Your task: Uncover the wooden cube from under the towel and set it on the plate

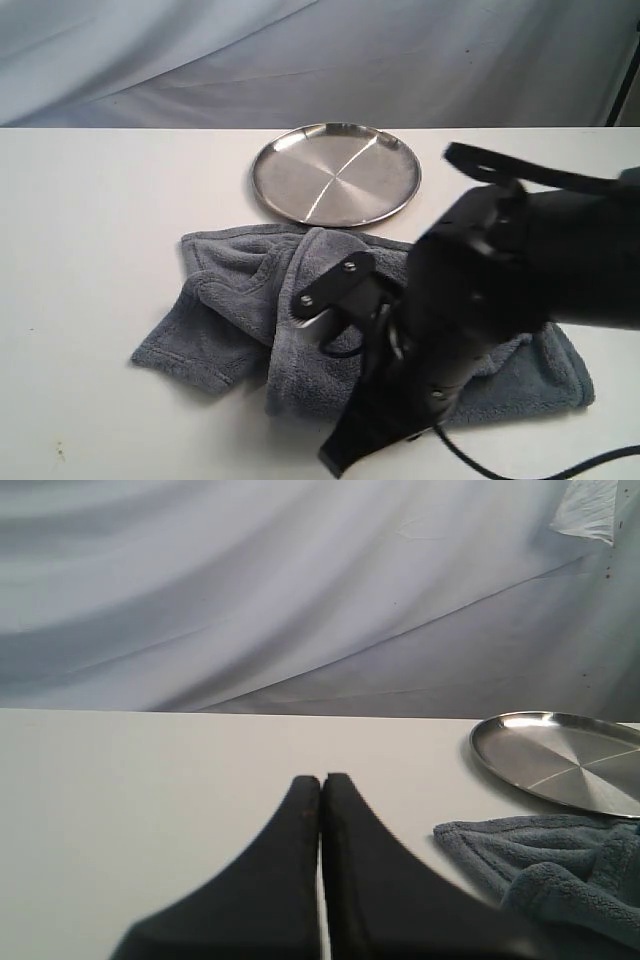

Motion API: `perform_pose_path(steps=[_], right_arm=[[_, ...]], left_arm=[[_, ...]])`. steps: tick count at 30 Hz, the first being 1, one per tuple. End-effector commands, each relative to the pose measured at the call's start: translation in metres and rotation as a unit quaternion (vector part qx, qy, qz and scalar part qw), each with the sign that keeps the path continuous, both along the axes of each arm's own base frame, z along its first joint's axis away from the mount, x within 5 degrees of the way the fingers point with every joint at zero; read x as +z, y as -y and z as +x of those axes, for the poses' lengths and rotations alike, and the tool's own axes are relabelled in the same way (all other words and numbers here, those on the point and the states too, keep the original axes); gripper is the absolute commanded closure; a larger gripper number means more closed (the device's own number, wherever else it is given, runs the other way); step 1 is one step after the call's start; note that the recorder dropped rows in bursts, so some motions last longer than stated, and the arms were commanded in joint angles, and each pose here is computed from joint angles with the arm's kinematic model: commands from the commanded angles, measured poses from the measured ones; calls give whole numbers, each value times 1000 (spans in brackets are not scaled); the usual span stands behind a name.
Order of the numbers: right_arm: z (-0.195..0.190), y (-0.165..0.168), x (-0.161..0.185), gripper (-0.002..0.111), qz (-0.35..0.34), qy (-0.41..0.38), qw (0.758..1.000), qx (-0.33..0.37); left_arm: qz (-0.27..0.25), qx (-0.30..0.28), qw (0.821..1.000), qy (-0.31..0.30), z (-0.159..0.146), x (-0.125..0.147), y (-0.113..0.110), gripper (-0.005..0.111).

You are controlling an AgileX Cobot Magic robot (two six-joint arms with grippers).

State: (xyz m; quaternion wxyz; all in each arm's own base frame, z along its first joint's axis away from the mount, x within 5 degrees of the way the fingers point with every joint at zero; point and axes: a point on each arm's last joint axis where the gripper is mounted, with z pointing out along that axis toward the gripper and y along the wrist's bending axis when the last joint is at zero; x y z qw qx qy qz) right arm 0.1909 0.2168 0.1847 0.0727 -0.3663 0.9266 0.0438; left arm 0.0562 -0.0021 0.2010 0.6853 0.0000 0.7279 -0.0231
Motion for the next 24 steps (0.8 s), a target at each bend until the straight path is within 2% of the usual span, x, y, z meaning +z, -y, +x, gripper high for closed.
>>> perform_pose_path(steps=[1, 8, 14, 24], right_arm=[[3, 40, 9, 108, 5, 21, 999, -48], [32, 91, 25, 108, 46, 71, 982, -171], [65, 118, 26, 108, 73, 110, 959, -251], [133, 106, 24, 108, 60, 95, 956, -272]], left_arm=[[0, 0, 1000, 1, 0, -1, 0, 105], [-1, 0, 1000, 1, 0, -1, 0, 105], [-1, 0, 1000, 1, 0, -1, 0, 105], [0, 0, 1000, 1, 0, -1, 0, 105]])
